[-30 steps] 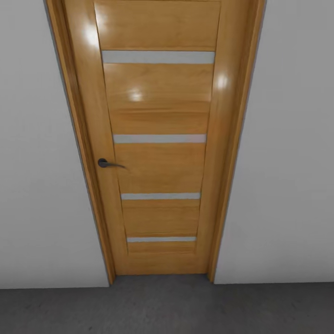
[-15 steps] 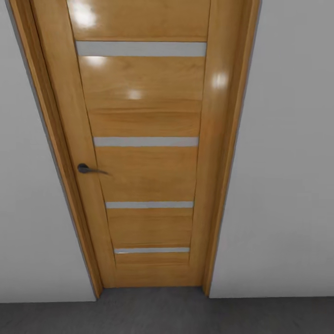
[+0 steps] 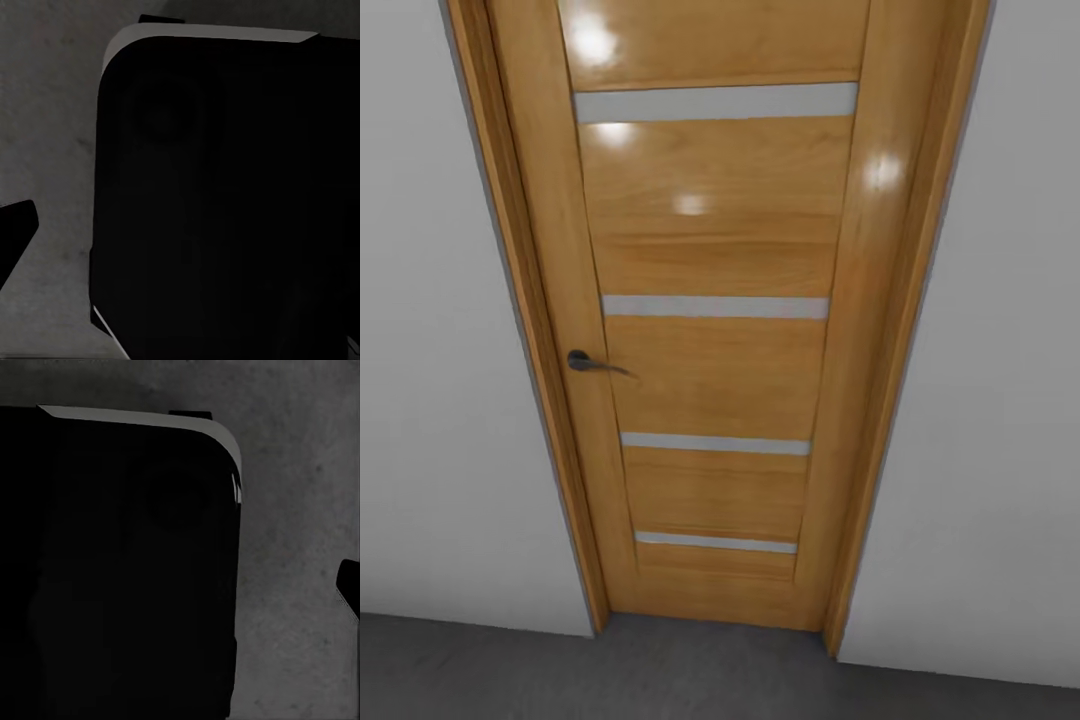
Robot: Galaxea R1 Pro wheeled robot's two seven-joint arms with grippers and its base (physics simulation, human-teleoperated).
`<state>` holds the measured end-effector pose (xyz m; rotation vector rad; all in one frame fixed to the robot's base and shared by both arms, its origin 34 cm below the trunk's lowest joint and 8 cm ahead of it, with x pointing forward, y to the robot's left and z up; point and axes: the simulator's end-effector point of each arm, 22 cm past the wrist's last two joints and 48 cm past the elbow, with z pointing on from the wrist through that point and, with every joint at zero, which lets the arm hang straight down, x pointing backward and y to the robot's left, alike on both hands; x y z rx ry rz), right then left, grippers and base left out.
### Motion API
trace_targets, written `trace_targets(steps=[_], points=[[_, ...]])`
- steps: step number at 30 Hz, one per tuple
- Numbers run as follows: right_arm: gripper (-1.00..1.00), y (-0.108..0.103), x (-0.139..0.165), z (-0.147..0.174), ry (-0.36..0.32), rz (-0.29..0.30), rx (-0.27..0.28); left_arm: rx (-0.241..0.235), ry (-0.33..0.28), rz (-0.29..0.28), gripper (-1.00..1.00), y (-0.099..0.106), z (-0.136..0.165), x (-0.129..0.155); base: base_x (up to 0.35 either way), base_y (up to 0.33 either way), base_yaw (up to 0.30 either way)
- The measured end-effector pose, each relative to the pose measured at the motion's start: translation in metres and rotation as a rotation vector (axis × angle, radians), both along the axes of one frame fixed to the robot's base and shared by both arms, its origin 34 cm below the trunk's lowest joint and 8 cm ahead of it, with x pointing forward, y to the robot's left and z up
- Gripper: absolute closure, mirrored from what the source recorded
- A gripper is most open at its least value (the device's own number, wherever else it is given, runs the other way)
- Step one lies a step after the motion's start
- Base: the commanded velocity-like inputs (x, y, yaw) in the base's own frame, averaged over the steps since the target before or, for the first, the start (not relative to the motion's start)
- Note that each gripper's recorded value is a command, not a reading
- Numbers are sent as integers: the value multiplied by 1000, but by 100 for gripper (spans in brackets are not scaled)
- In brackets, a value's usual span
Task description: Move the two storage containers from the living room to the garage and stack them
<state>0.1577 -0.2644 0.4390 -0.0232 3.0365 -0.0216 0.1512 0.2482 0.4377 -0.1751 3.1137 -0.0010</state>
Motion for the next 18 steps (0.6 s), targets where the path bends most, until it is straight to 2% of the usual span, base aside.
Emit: trace_targets(steps=[18], points=[[-100,0,0,0,1,0,0,0,0,1,-100,0,0,0,12,8,18]])
